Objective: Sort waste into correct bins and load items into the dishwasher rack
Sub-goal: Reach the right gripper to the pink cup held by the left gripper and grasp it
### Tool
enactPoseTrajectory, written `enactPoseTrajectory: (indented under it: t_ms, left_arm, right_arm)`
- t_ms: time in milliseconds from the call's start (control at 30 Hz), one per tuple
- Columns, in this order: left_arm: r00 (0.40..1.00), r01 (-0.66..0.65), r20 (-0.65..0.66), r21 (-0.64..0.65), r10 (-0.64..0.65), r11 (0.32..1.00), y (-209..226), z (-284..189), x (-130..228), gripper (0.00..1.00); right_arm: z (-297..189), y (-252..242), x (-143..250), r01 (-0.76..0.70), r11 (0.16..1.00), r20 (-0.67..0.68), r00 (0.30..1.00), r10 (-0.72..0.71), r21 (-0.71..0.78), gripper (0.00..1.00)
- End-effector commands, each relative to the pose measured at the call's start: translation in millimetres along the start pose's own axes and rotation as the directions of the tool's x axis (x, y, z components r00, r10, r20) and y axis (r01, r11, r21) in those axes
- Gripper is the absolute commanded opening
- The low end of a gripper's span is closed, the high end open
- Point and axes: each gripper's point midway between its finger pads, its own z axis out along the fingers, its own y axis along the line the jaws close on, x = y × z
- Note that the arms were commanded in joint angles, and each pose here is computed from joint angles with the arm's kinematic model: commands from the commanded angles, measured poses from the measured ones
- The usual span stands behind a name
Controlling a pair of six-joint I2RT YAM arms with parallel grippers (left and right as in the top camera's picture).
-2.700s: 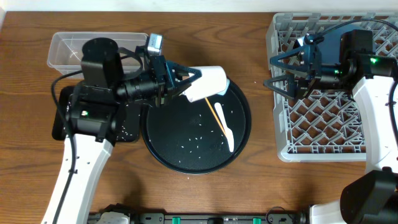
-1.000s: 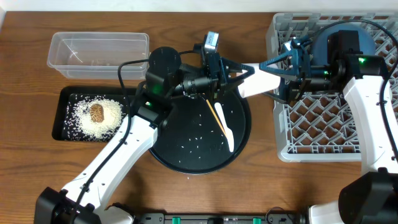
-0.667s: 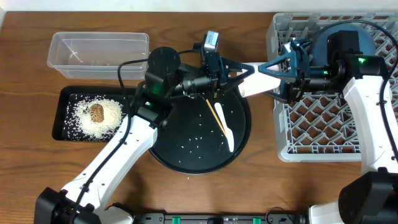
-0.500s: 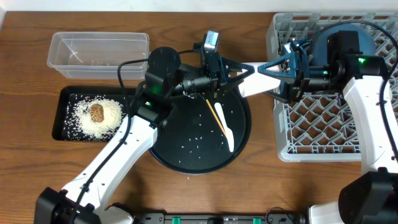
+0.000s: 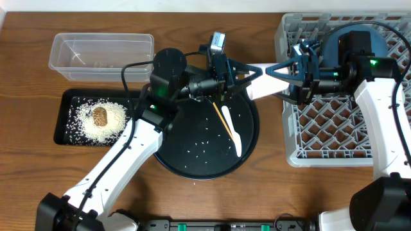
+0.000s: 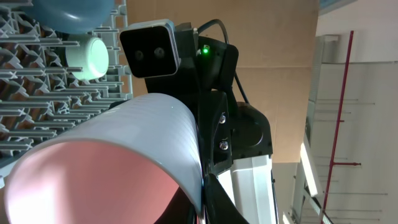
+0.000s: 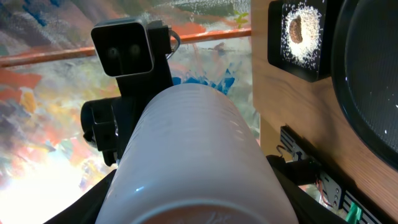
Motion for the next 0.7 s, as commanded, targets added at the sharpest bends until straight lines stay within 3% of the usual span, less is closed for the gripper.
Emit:
enactPoseTrajectory:
  t_ms: [0, 67, 233, 667]
  left_arm:
    - [1.000, -0.002, -0.006, 0.019, 0.002, 1.000, -6.5, 1.3, 1.5, 0.07]
    - [1.000, -0.013, -0.009, 0.046, 0.014, 0.999, -14.2, 1.1, 2.3, 0.08]
    - [0.993, -0.112, -0.023, 0.143, 0.116, 0.983, -42.0, -1.8, 9.0, 0.61]
    - [0.992, -0.120, -0.013, 0.140, 0.123, 0.983, -42.3, -13.2, -1.4, 0.74]
  right_arm:
    - [1.7, 3.1, 1.6, 0.003, 1.000, -0.009, 1.000, -0.003, -0.011, 0.46]
    - [1.7, 3.4, 1.0, 0.009, 1.000, -0.009, 1.000, -0.009, -0.012, 0.47]
    - [1.7, 3.7, 0.4, -0.002, 1.000, -0.008, 1.000, 0.001, -0.012, 0.47]
    - [-3.2, 13.4, -17.6, 0.006, 1.000, 0.018, 1.000, -0.005, -0.026, 0.47]
